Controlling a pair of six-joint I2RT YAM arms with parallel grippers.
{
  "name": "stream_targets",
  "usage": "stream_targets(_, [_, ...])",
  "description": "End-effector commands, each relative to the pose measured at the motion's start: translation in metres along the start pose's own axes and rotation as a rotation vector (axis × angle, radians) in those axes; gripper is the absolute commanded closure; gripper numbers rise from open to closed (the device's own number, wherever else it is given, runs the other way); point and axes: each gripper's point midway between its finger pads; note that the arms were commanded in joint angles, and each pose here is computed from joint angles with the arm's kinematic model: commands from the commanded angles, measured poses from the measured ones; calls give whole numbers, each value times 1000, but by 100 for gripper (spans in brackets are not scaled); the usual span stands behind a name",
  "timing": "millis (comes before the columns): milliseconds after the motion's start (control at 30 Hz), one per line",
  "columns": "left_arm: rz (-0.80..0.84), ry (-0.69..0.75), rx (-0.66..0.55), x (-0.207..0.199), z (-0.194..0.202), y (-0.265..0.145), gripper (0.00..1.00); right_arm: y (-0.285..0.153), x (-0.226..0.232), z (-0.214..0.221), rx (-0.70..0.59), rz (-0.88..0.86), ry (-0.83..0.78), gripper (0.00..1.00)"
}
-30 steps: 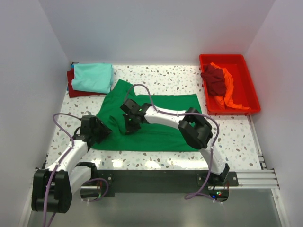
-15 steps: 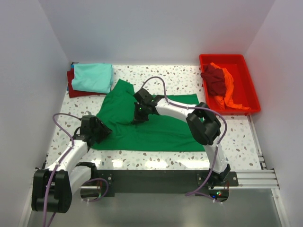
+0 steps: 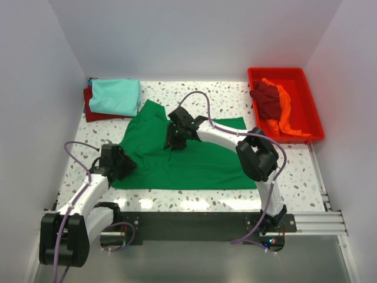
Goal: Fold and stack the t-shirts
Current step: Flatten the tshirt out
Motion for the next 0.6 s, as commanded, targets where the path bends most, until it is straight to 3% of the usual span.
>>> stream_targets(0, [-124, -5, -5, 24, 0, -8, 44, -43, 3, -43, -150, 3, -35, 59])
stream_targets(67, [-107, 0, -31, 17, -8, -13, 44, -60, 5, -60, -221, 29, -81, 57])
stream_targets(267, [-58, 39, -102, -9, -35, -29, 40, -83, -5, -47, -206, 51, -172, 53])
stream_targets(567, [38, 70, -145, -44, -51, -36, 38, -90, -90, -4, -127, 182, -117, 49])
Point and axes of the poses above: each gripper's point midway between its finger pads, its own y axis out along the fingers, its own x axis along the line the jaws close on, z = x × y, and after that the axes turned 6 degrees about -y, right-handed
